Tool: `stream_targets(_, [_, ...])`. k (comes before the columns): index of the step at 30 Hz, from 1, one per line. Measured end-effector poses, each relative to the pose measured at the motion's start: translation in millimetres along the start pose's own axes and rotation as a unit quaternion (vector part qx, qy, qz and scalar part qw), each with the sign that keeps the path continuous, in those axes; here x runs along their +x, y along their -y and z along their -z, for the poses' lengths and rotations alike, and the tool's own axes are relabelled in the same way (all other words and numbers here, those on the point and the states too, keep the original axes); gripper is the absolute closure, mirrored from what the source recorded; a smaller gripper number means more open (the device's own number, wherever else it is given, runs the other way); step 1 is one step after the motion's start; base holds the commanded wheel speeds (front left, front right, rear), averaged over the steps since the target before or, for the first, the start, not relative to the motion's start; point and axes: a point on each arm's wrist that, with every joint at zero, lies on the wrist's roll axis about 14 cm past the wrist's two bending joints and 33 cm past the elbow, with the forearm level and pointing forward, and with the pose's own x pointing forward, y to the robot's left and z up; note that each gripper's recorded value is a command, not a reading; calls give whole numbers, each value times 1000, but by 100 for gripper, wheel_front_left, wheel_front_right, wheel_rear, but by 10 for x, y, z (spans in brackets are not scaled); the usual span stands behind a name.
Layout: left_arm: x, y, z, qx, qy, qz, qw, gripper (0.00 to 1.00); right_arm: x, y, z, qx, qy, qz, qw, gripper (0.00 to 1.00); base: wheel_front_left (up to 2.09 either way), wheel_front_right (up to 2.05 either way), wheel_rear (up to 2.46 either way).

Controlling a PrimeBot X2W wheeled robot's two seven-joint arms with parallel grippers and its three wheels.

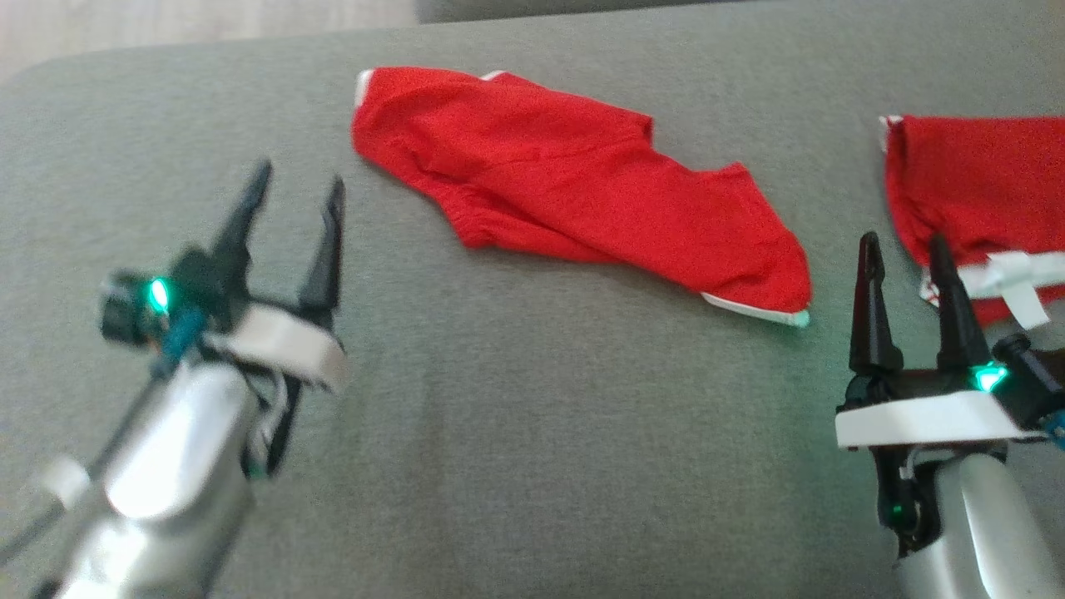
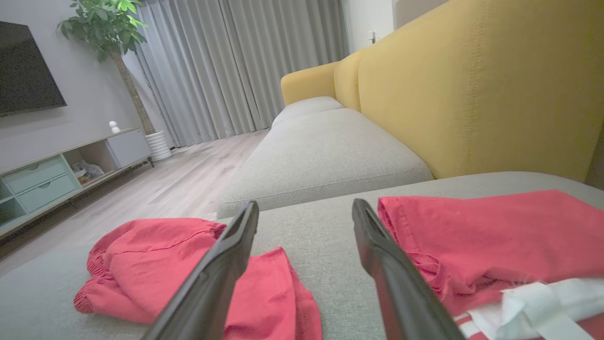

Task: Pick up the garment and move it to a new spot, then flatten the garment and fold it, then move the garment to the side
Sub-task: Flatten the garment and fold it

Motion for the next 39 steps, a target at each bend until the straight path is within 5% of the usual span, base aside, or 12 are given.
stream_targets(10, [-578,237,329,-83,-21,-29,996,0,-25,-227,38,5,-7,-31,999,0,0,0,0])
stream_targets(19, [-288,834,589,-98,-105,96,985,0,-99,-36,50,0,-11,-5,1000,0,0,0,0])
stream_targets(30, [155,980,1108,-95,-206,132,965,0,-123,328,156,-2,-27,47,999,0,0,0,0])
stream_targets(37, [372,1127,1028,-96,-175,166,966,0,-180,449,231,-2,-39,66,997,0,0,0,0])
stream_targets(39, [396,1172,961,-82,-154,179,968,100,-184,457,233,-2,-40,67,997,0,0,0,0])
